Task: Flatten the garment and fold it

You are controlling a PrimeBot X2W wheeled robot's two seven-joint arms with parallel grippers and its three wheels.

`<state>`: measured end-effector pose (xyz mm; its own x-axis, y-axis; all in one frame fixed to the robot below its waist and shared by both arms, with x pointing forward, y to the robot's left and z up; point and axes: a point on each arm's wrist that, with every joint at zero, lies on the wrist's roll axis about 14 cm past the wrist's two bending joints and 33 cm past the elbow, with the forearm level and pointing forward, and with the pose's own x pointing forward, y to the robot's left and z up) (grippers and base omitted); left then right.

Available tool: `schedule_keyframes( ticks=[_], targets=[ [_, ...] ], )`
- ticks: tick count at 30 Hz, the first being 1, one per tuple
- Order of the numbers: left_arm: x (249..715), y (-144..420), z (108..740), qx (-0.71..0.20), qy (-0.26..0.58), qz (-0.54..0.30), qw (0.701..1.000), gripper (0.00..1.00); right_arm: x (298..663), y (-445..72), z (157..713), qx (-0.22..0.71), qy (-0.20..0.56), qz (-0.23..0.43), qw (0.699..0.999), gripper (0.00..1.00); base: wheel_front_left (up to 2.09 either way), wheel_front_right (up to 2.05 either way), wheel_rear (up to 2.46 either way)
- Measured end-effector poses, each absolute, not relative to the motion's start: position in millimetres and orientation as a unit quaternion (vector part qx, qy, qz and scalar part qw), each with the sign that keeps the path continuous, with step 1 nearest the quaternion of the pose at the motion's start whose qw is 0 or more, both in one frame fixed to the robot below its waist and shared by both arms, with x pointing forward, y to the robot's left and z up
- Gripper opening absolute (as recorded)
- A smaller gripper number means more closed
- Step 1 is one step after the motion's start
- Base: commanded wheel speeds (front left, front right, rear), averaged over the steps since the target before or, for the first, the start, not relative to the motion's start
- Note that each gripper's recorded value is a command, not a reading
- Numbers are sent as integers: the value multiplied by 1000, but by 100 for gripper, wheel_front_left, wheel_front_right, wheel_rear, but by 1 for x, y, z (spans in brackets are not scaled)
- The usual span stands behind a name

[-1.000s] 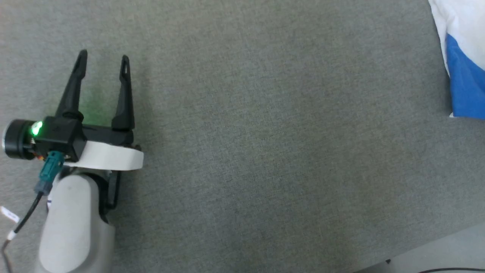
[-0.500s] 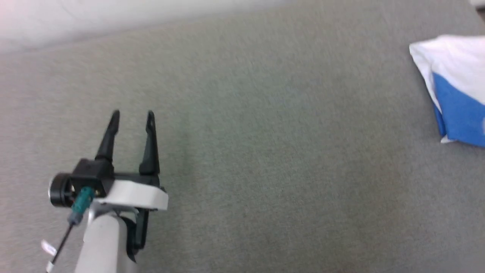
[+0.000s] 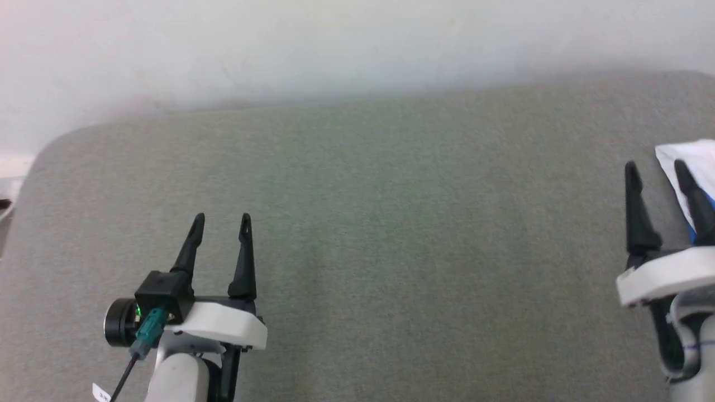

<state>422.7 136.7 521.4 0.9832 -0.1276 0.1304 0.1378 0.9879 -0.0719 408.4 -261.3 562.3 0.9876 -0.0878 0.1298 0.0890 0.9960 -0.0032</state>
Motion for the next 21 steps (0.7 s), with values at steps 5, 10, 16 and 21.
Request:
schedule_keyframes(
  ticks=[5, 10, 16, 21],
  targets=[
    [403, 155, 531, -40, -75, -41, 996, 100, 396, -220, 561, 24, -72, -3, 997, 100, 0, 0, 0],
    [386, 170, 536, -39, -81, -19, 996, 100, 385, -188, 559, 42, -75, 33, 996, 100, 0, 0, 0],
    [369, 181, 536, -39, -83, -2, 996, 100, 375, -165, 549, 46, -66, 61, 995, 100, 0, 0, 0],
    [357, 187, 532, -42, -78, 9, 996, 100, 364, -160, 537, 46, -49, 68, 995, 100, 0, 0, 0]
  ],
)
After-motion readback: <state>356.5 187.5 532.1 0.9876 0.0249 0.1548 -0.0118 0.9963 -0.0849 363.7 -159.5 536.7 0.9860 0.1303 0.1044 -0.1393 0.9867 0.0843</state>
